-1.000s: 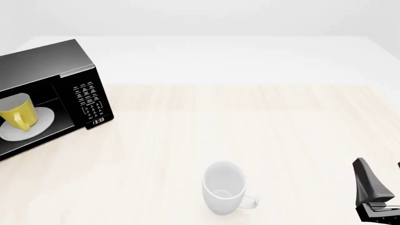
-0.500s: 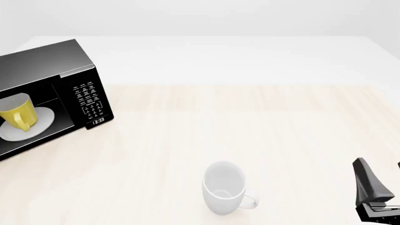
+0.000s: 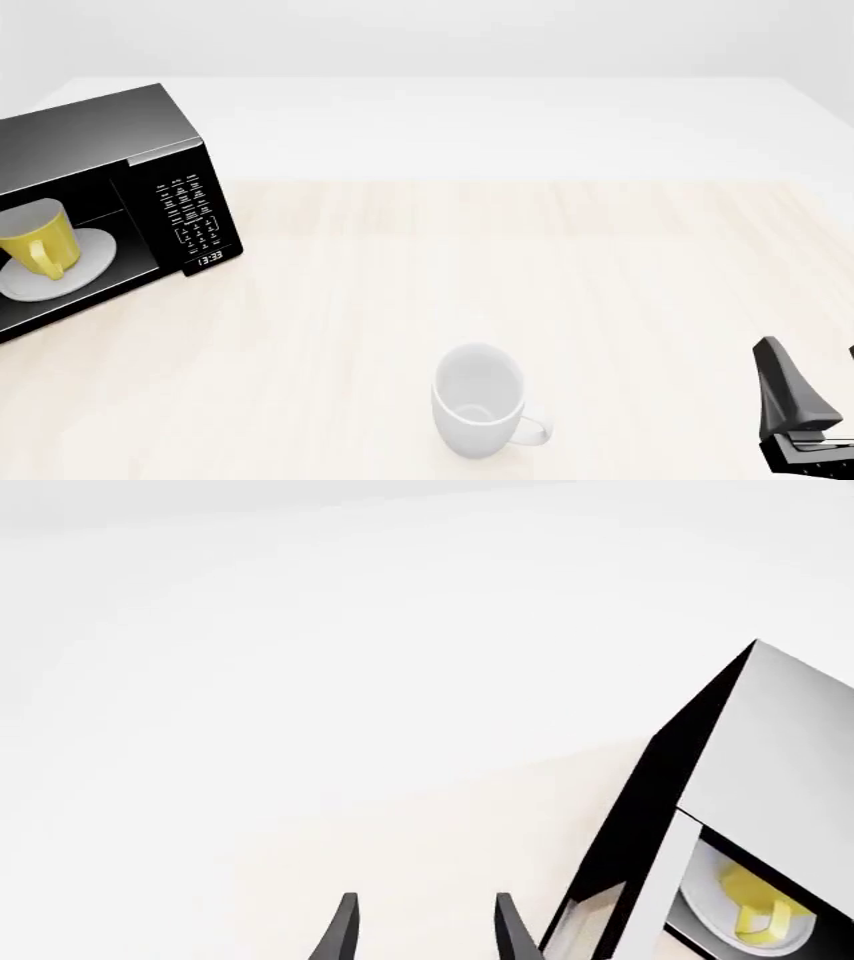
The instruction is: Put the yellow and white mug in the microwave and close it.
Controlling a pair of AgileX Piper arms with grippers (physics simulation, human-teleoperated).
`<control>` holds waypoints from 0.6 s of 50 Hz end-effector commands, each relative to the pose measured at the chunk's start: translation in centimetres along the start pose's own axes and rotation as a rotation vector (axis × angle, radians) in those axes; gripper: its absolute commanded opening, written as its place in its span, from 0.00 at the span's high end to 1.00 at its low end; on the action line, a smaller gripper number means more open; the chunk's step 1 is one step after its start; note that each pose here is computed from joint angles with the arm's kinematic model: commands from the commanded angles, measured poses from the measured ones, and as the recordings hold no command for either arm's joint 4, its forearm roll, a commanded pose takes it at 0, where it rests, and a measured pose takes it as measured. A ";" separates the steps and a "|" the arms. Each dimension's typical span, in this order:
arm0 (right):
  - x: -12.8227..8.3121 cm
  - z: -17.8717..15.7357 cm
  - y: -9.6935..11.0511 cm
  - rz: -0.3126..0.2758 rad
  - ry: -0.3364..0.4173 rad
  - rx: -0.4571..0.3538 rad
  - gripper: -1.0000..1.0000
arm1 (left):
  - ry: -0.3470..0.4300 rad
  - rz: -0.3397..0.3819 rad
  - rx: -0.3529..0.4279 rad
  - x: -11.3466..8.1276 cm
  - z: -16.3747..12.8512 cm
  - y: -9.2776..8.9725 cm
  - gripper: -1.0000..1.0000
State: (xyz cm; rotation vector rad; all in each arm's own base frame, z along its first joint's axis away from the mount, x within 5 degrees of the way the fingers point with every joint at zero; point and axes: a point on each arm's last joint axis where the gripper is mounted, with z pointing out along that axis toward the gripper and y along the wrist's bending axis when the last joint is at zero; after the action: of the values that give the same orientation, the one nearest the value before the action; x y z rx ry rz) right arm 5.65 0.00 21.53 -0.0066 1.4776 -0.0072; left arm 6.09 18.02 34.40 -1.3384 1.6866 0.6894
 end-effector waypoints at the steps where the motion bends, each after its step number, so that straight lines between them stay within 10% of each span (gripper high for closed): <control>1: 0.0 0.0 0.0 0.000 0.000 0.000 0.00 | 0.049 -0.005 -0.050 1.5 2.0 1.2 0.00; 30: 0.0 0.0 0.0 0.000 0.000 0.000 0.00 | 0.166 0.011 -0.116 5.3 6.7 3.4 0.00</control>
State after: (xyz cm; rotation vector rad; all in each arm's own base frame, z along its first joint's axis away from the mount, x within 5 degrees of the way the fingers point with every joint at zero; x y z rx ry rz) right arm 5.64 0.00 21.52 -0.0066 1.4775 -0.0071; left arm 4.51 21.41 27.95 -1.4847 1.7739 0.7163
